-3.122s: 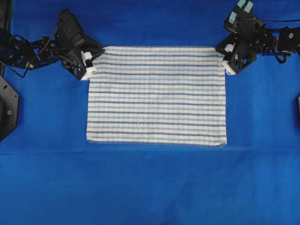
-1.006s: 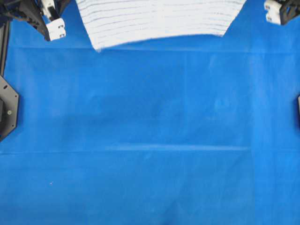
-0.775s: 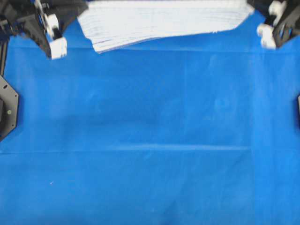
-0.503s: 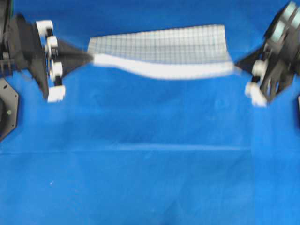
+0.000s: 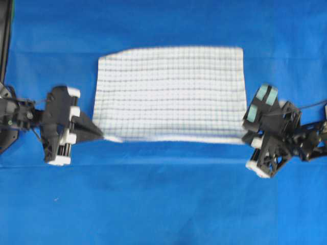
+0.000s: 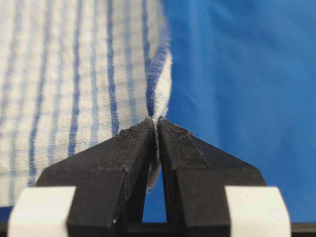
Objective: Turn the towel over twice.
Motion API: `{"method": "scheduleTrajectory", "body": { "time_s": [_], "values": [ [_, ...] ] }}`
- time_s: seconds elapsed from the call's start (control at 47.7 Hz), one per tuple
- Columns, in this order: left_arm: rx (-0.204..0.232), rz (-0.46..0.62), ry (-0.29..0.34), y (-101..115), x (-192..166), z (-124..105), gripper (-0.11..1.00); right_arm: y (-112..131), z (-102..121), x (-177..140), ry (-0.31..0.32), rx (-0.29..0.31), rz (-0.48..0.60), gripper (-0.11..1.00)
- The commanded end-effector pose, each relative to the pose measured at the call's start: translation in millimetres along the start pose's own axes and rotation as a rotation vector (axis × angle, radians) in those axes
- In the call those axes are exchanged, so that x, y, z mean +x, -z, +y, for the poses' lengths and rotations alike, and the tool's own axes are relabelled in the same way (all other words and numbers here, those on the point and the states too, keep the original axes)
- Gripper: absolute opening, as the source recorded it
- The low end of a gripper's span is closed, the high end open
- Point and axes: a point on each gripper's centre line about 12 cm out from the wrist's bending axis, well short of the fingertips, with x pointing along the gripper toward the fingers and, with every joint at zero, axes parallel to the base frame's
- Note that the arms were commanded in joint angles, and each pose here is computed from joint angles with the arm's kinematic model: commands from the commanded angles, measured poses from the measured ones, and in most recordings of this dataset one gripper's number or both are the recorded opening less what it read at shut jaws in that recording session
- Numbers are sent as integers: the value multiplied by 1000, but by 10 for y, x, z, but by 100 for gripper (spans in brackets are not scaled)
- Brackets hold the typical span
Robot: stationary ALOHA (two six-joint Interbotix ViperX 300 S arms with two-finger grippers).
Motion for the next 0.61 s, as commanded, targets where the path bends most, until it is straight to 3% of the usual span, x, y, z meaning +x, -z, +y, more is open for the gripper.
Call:
{"method": "scheduleTrajectory", "body": {
  "time_s": [0.0, 0.147, 0.587],
  "values": [
    [1, -7, 40, -33, 53, -130, 4, -9, 180, -37, -36, -8, -9, 5],
    [17, -6, 89, 1, 80, -283, 4, 46, 310, -2, -43, -17, 3, 5],
    [17, 27, 84, 71, 137, -279, 4, 123, 265, 46, -16, -38, 18, 5]
  ]
}}
